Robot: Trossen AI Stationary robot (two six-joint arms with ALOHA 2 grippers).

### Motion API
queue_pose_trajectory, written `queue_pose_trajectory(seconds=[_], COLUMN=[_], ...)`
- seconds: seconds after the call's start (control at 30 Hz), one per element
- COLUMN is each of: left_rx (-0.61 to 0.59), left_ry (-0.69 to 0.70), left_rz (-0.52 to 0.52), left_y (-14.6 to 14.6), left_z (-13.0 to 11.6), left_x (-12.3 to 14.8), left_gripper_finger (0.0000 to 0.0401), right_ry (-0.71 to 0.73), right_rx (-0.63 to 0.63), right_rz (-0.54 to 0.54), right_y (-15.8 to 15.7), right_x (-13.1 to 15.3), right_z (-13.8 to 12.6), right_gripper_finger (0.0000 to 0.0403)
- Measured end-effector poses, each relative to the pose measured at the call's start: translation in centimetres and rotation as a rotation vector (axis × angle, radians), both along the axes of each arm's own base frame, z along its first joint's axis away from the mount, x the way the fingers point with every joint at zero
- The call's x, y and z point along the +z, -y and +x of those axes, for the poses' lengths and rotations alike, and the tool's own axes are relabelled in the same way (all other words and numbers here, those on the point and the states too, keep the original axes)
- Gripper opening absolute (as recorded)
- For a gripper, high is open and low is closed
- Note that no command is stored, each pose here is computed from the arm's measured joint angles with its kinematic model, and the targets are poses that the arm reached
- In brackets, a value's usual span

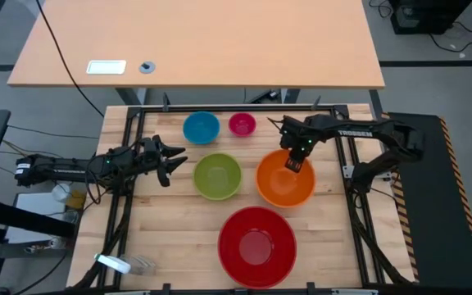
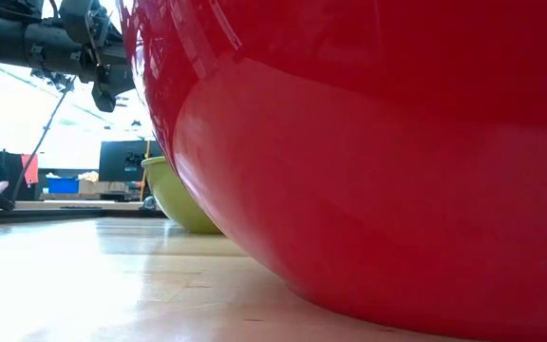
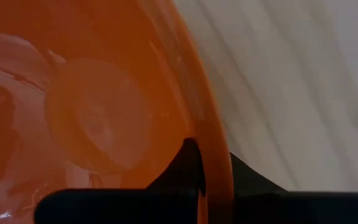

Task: Nest bowls inside each other
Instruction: Stack the orange bowl on top of the red bowl

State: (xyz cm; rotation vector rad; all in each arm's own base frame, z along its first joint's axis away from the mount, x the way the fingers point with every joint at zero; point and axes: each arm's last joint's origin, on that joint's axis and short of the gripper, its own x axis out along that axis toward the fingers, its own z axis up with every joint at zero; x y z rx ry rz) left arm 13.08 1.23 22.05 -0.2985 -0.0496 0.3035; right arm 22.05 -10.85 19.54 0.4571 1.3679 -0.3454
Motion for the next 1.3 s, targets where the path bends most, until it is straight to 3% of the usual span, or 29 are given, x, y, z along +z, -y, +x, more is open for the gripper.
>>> queue_pose_trajectory(seconds=[0.27,0.57,0.77,1.07,1.3], left_rx=[0.0,0.0,0.01,0.05,0.05], left_ry=[0.016,0.041,0.041,0.04,0.007], left_rz=[-0.003,-0.001,0.001,0.0,-0.013], left_y=[0.0,0.0,0.0,-0.1,-0.2], left_z=[0.0,0.0,0.0,0.0,0.6], left_x=[0.2,0.4,0.4,0.4,-0.1], left_gripper_finger=[0.0178,0.0178,0.0178,0.0183,0.0229], right_ry=[0.151,0.404,0.574,0.535,0.454], right_rx=[-0.003,0.035,0.081,0.254,0.332], right_rz=[0.015,0.129,0.199,0.183,0.118], right_y=[-0.1,-1.3,-3.5,-11.2,-16.3], right_x=[2.5,5.6,7.6,10.2,10.6], right_z=[-1.3,-2.2,-1.5,2.6,5.9], right_gripper_finger=[0.0022,0.0022,0.0024,0.0025,0.0025])
